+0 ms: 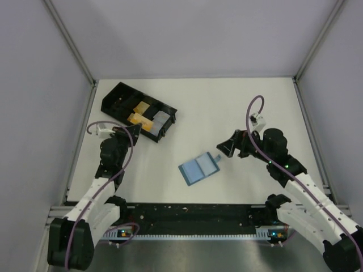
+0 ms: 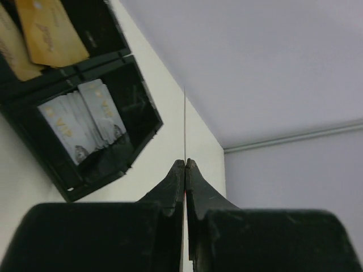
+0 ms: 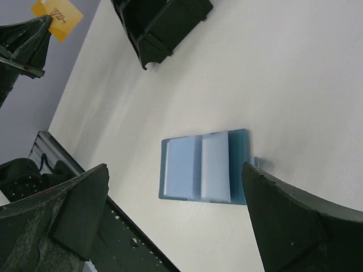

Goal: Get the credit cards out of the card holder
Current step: Place the credit card in the storage box.

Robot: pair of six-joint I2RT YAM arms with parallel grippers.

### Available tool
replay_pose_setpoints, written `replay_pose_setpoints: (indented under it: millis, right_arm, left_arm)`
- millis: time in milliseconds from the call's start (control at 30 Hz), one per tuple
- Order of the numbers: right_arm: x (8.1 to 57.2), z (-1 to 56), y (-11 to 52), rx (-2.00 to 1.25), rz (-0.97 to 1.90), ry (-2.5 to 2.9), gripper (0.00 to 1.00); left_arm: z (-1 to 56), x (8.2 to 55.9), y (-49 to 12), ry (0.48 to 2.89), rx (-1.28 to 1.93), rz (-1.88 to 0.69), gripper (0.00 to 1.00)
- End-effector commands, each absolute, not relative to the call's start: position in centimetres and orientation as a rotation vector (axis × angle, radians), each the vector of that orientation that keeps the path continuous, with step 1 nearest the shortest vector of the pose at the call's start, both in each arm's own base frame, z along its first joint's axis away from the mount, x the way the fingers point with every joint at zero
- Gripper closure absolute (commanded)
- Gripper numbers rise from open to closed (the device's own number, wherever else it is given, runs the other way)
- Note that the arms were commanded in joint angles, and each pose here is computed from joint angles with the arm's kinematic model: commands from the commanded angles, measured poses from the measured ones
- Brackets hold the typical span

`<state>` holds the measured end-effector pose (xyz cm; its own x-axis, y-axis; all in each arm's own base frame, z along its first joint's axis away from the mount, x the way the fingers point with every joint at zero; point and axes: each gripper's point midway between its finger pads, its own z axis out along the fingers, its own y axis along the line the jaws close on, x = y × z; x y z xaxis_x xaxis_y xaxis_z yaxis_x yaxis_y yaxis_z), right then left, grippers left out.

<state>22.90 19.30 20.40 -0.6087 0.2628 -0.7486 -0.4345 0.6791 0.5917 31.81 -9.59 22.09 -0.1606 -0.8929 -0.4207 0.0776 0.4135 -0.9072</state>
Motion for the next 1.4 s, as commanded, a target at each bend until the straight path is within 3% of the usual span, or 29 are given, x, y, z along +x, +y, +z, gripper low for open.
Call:
replay_pose_setpoints:
  millis: [0,333,567,1000,1200,1367]
  right_arm:
    - [23.9,21.3,17.0,-0.128,0.813,1.97,0.02]
    - [24.3,21.0,14.5,-0.122,0.636,1.961,0.01]
    - [24.5,20.5,13.8,-0.125,0.584,1.965,0.02]
    - [24.5,20.1,13.8,-0.134,0.576,1.972,0.02]
    - [24.3,20.2,13.9,-0.146,0.586,1.97,0.02]
    - [23.9,20.8,14.4,-0.165,0.622,1.955,0.02]
  left_arm:
    - [23.7,34.6,-7.7,1.415,-0.831,-1.025,1.0]
    - [20.5,44.5,-3.3,1.461,-0.959,-0.882,1.0]
    - [17.0,50.7,-4.1,1.534,-1.032,-1.032,1.0]
    - [11.7,53.9,-3.3,1.745,-1.124,-0.863,1.0]
    - [9.4,53.3,-2.7,1.848,-1.17,-0.75,0.84]
    - [9.8,52.3,-2.3,1.88,-1.165,-0.694,0.62]
